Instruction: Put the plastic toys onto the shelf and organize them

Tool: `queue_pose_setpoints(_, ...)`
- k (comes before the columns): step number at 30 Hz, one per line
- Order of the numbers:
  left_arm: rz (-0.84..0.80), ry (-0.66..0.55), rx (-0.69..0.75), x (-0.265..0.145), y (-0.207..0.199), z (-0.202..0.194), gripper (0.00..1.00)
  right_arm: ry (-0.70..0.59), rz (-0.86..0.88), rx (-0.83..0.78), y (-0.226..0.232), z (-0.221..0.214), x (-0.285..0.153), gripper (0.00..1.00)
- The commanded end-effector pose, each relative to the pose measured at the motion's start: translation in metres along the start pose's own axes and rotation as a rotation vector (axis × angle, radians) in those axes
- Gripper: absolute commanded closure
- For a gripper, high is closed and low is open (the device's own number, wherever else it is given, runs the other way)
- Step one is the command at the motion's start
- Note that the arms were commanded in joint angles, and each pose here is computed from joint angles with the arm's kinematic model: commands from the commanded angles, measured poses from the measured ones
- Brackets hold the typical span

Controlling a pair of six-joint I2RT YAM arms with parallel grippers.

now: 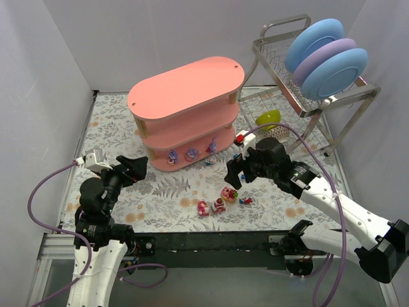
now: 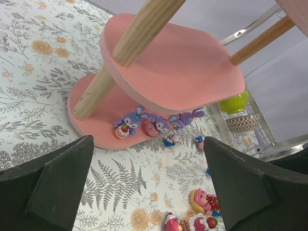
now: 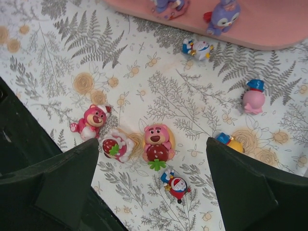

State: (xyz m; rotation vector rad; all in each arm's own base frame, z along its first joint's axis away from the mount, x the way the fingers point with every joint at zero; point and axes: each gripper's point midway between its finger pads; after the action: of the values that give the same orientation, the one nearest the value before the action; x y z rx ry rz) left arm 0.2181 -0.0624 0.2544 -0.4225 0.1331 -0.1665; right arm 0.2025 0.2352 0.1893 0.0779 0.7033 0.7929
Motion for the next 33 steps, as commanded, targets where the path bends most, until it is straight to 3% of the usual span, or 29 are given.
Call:
queue_pose_setpoints(1, 0.010, 0.021, 0.006, 0.003, 0.003, -0.005, 0.02, 0.068, 0.118, -0.088, 0.018, -0.021, 0.008, 0.00)
queue_pose_setpoints(10, 0.003, 0.019, 0.008, 0.002, 0.001, -0.005, 0.02, 0.170, 0.129, -0.127, 0.030, -0.062, 0.030, 0.06)
queue_pose_setpoints(24, -0.003, 0.007, 0.009, 0.000, 0.001, -0.003, 0.02, 0.084, -0.072, 0.143, 0.038, -0.091, 0.049, 0.12)
queue_pose_setpoints(33, -0.009, 0.001, 0.011, -0.001, -0.001, -0.001, 0.02, 0.071, -0.128, 0.156, 0.048, -0.101, 0.056, 0.17)
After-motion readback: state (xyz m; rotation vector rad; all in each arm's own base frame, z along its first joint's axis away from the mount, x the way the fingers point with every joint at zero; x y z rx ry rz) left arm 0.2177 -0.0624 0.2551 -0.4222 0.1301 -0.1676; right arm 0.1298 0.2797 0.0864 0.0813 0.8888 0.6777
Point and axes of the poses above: each gripper's point midway between its finger pads, its own x axis out along the fingers, its own y axis along the line the jaws close on, z = x × y, and after that the axes turned 11 degrees about x, right-handed
